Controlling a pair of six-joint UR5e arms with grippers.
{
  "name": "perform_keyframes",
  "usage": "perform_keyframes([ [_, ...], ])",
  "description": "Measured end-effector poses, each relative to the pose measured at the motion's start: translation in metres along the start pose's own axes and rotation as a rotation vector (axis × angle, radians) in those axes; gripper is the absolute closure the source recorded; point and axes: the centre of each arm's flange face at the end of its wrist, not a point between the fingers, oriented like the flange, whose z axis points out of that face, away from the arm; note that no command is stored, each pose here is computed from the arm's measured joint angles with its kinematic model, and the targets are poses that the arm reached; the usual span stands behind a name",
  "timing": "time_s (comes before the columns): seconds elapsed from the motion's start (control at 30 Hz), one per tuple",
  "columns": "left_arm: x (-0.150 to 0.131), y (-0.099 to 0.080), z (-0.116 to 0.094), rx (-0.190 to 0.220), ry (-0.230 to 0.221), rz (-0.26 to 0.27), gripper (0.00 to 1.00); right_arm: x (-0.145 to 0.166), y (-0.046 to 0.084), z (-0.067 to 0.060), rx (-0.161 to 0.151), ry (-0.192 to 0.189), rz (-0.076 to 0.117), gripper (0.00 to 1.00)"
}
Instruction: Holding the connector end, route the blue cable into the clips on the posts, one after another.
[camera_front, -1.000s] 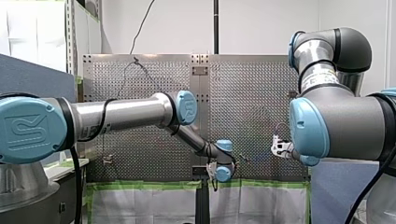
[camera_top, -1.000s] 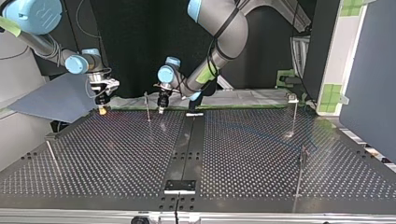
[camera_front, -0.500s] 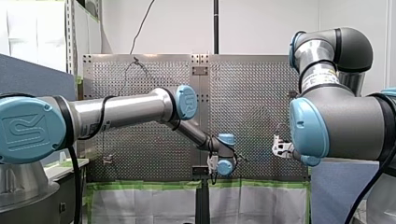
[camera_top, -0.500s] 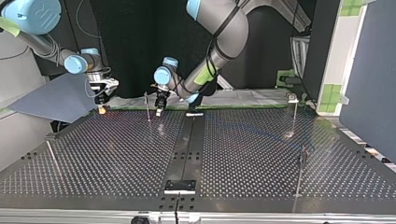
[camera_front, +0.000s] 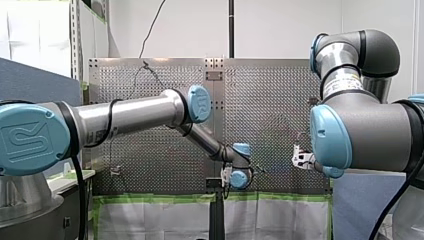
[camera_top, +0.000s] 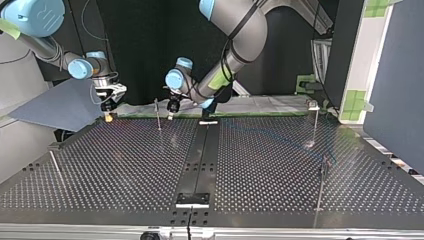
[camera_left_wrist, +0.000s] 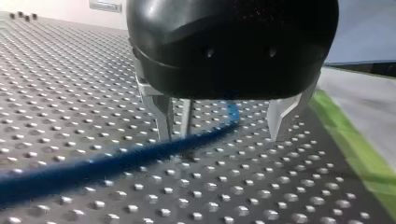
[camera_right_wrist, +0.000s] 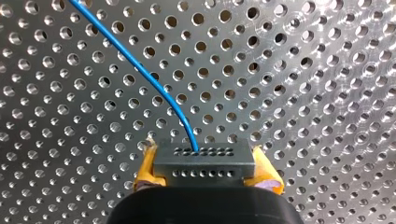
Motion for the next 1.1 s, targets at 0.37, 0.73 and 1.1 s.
perform_keyframes([
  [0.37, -0.009, -0.007, -0.018, 0.047, 0.003, 0.021, 0.00, 0.000, 0.000, 0.000, 0.000, 0.000, 0.000, 1.00],
  [0.73, 0.028, 0.001, -0.046, 0.055, 0.076, 0.061, 0.00, 0.000, 0.000, 0.000, 0.000, 0.001, 0.000, 1.00],
  [1.1, 0.011, -0.013, -0.055, 0.076, 0.065, 0.069, 0.00, 0.000, 0.000, 0.000, 0.000, 0.001, -0.001, 1.00],
])
